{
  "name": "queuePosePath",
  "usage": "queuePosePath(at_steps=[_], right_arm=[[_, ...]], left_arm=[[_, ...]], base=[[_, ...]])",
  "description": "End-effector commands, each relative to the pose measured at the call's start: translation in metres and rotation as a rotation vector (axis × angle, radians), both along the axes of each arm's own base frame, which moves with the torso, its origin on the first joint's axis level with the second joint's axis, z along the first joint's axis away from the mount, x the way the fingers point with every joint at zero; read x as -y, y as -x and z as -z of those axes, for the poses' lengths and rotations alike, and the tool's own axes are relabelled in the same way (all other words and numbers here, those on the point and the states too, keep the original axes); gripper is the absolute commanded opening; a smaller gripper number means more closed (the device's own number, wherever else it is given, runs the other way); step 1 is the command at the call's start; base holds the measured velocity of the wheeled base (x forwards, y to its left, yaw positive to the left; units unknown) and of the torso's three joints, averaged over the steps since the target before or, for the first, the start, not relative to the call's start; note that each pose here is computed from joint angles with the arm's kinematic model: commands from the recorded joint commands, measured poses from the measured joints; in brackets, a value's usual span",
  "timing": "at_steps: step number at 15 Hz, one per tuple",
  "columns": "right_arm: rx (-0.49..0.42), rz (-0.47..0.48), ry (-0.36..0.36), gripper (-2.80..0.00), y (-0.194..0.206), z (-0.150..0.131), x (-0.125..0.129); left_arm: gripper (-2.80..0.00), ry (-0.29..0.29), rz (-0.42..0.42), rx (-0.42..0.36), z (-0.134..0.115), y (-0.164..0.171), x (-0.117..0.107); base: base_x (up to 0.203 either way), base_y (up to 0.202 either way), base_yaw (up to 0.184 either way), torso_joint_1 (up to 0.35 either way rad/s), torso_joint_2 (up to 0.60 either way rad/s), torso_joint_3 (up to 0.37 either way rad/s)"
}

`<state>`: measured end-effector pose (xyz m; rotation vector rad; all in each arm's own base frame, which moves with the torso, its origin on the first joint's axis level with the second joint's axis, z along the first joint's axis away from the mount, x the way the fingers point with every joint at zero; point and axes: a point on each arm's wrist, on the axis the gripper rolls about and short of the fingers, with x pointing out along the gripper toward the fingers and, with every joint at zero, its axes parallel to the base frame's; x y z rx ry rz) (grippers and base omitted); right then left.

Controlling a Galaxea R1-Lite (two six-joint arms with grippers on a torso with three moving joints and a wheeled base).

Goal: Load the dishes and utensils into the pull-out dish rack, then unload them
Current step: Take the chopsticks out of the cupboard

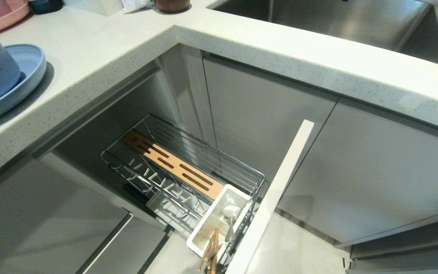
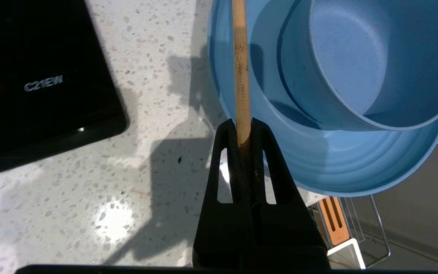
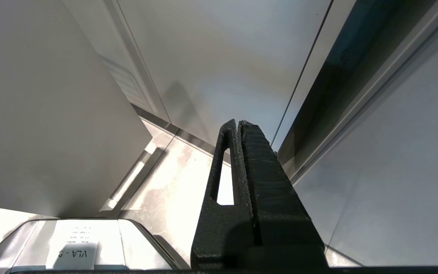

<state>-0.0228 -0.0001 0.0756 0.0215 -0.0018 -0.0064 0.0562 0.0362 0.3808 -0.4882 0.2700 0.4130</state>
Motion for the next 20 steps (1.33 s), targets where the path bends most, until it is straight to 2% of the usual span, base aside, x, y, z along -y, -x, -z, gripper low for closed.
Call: queuePosePath(at_steps=[1, 5, 9, 15, 20], right_arm=[[0.003, 0.0, 0.0, -2.8, 0.0, 0.0, 0.0], [0.001, 0.0, 0.0, -2.8, 0.0, 0.0, 0.0], [0.002, 0.0, 0.0, -2.8, 0.0, 0.0, 0.0], [0.001, 0.0, -0.001, -2.8, 0.0, 0.0, 0.0], [0.001, 0.0, 0.0, -2.8, 0.0, 0.0, 0.0]], left_arm=[[-2.8, 0.003, 0.014, 0.0, 0.003, -0.005, -0.003], [-2.8, 0.0, 0.047, 0.011, 0.004, -0.008, -0.003], [-2.8, 0.03, 0.097, 0.003, 0.009, -0.01, -0.003], [-2.8, 0.048, 0.128, -0.001, 0.018, -0.004, 0.003], [-2.8, 0.041, 0.156, 0.022, 0.019, -0.004, 0.004]], base=[[0.0, 0.0, 0.0, 0.0, 0.0, 0.0], [0.0, 0.0, 0.0, 0.0, 0.0, 0.0], [0.0, 0.0, 0.0, 0.0, 0.0, 0.0], [0.0, 0.0, 0.0, 0.0, 0.0, 0.0], [0.0, 0.0, 0.0, 0.0, 0.0, 0.0]])
